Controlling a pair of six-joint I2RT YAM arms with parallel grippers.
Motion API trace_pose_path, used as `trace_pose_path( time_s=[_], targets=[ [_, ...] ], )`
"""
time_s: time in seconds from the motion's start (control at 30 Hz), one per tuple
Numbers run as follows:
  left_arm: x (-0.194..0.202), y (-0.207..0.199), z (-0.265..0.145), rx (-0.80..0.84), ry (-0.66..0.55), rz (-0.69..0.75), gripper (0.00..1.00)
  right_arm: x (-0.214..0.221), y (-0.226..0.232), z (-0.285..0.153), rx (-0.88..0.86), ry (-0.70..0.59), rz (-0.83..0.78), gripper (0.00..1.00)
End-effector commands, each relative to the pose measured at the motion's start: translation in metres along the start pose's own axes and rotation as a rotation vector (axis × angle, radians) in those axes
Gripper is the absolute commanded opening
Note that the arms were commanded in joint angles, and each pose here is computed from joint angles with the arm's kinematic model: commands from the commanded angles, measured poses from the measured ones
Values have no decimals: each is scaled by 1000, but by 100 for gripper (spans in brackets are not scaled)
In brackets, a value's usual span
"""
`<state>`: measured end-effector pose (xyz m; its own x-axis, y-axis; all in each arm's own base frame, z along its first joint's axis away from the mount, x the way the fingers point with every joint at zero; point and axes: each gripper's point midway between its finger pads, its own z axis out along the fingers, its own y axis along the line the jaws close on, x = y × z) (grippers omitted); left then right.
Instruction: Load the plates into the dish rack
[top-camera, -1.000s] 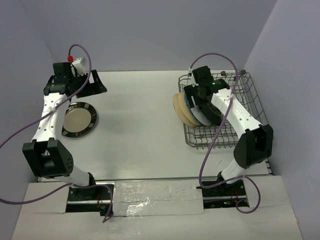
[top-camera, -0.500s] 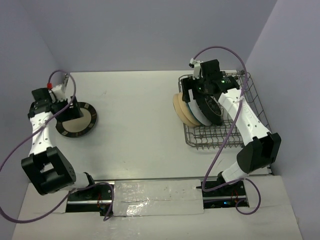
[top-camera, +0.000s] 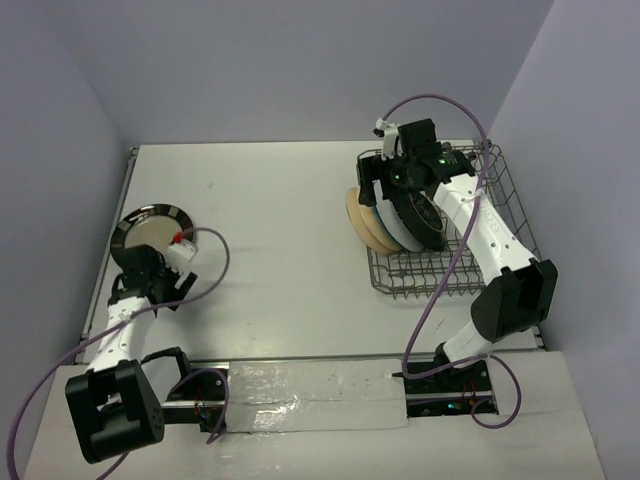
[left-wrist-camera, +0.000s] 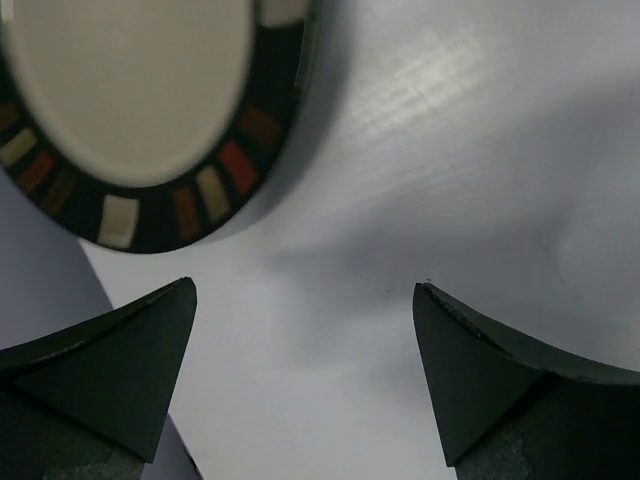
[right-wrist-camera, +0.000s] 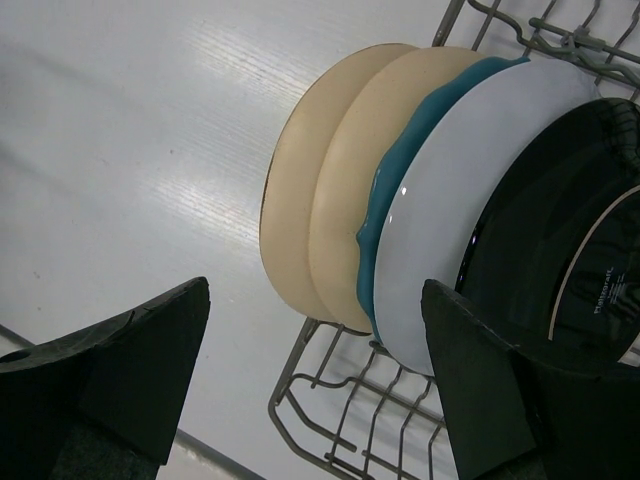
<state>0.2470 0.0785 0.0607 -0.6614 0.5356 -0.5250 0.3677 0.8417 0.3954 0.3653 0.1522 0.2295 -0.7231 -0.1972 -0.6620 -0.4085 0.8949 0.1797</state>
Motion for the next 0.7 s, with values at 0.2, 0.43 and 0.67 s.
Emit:
trace_pose_path(
  time_s=[0.2,0.43,0.67],
  targets=[
    [-8,33,43,-293,-79,451,97,-23,-5,-8,22,-68,7,94],
    [-5,48,81,-378,-29,552,73,-23,-10,-7,26,-63,17,94],
    [0,37,100,-354,-28,666,1,-20,-9,-9,8,-58,24,94]
  ],
)
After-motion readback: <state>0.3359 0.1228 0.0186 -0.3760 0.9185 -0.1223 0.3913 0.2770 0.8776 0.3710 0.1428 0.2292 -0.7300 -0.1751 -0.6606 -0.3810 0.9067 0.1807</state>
